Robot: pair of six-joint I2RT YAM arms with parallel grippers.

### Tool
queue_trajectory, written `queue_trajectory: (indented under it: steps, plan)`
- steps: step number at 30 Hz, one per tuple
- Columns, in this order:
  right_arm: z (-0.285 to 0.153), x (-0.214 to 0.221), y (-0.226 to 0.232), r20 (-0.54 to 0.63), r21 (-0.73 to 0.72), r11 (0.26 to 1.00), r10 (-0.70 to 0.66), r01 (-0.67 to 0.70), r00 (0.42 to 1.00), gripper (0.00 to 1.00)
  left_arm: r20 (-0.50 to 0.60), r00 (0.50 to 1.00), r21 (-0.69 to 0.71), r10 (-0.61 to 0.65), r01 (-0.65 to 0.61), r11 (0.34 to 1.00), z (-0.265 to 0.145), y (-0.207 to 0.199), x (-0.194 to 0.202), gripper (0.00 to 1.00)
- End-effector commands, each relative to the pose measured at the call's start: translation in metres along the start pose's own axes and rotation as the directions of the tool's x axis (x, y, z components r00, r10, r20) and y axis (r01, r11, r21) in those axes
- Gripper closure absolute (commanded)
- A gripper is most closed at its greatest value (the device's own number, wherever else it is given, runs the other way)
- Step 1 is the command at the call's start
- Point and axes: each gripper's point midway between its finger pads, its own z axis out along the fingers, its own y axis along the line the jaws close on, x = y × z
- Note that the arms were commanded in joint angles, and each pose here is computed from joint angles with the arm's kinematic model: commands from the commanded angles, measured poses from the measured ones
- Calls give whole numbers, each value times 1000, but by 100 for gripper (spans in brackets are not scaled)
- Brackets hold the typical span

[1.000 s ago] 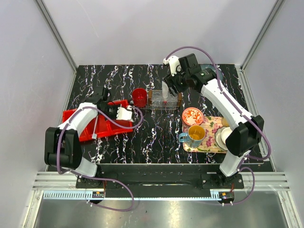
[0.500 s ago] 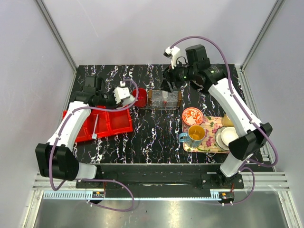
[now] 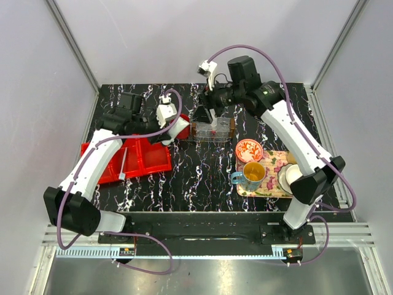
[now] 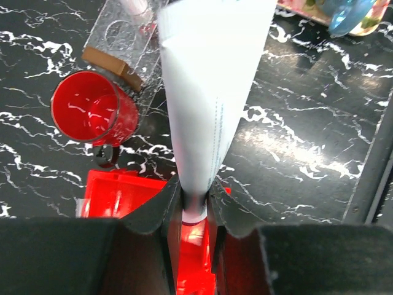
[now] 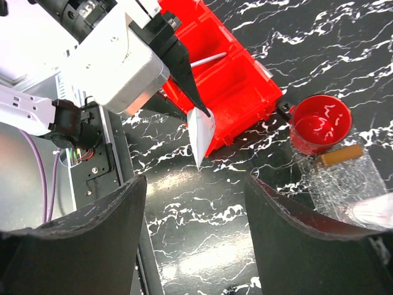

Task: Prepare toiletry sets of a toothbrush and toothpaste on the tray

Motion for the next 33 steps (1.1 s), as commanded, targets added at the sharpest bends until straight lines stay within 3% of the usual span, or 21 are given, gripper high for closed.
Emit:
queue_trajectory:
  steps: [1,13,33]
  plan:
    - [12,-4,9,-3,-34,999,-13,12,1000,30,100,995,4,-17,17,1000,-9,-7,-42,100]
    - [34,10,14,-45,-52,999,-16,14,999,31,115,993,1,-26,26,1000,0,-16,-55,100]
    - [43,23,3,-67,-19,1000,-24,23,997,43,179,983,46,-39,31,998,-8,-31,-68,100]
